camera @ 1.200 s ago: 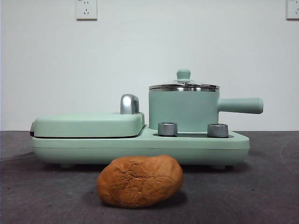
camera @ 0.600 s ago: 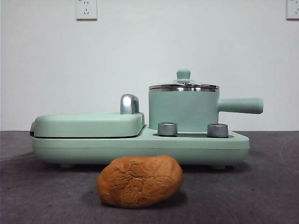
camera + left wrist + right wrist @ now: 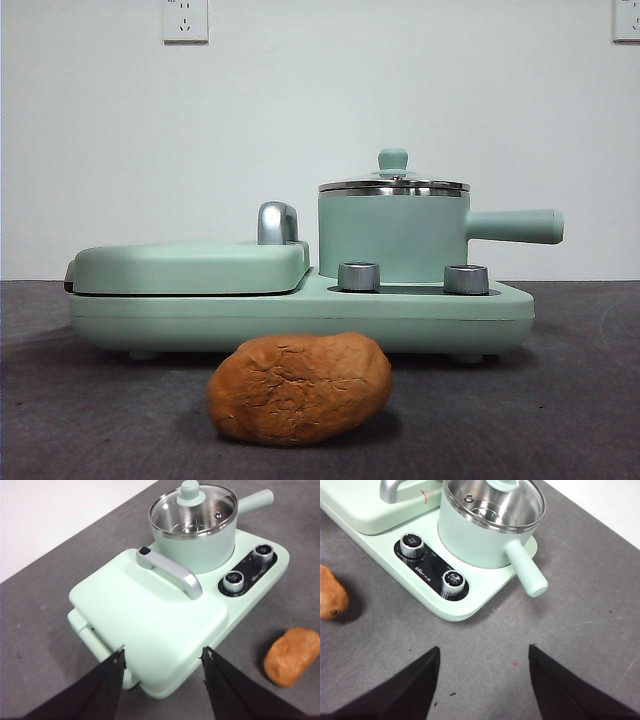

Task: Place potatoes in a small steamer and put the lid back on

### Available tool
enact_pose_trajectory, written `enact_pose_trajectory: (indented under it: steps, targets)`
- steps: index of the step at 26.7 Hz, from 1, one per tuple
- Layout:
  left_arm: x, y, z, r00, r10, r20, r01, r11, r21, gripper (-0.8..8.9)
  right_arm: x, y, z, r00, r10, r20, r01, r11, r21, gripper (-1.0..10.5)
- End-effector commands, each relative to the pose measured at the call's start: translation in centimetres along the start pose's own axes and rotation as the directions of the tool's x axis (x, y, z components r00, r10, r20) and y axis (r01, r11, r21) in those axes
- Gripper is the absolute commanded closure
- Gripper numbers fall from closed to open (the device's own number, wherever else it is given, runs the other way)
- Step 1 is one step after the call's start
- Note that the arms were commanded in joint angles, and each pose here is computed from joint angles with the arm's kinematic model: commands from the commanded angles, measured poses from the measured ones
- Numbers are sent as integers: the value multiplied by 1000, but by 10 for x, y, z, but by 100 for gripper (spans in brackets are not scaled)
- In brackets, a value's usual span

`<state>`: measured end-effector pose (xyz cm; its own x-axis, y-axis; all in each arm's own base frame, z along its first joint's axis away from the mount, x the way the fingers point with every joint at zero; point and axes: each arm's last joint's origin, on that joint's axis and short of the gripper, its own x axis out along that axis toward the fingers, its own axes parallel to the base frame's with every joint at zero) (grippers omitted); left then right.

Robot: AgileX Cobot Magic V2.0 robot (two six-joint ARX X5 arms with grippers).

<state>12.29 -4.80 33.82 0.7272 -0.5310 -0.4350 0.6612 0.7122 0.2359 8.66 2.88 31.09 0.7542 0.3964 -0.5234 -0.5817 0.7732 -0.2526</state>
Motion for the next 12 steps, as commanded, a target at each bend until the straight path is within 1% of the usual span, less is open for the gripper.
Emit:
enact_pose_trajectory:
  steps: [1, 5, 8, 12]
  targets:
    - [11, 4, 8, 1000, -22, 7, 22, 999, -49, 564, -3, -1, 4, 1000, -5, 20, 5, 1000, 15, 665]
    - [37, 7, 12, 998, -56, -2, 56, 991, -122, 564, -3, -1, 4, 1000, -5, 20, 4, 999, 45, 665]
    - [60, 8, 18, 996, -82, 17, 84, 986, -142, 564, -3, -1, 4, 1000, -5, 20, 4, 999, 47, 665]
    - [95, 5, 27, 991, -116, 72, 126, 981, -146, 564, -3, -1, 4, 1000, -5, 20, 4, 999, 47, 665]
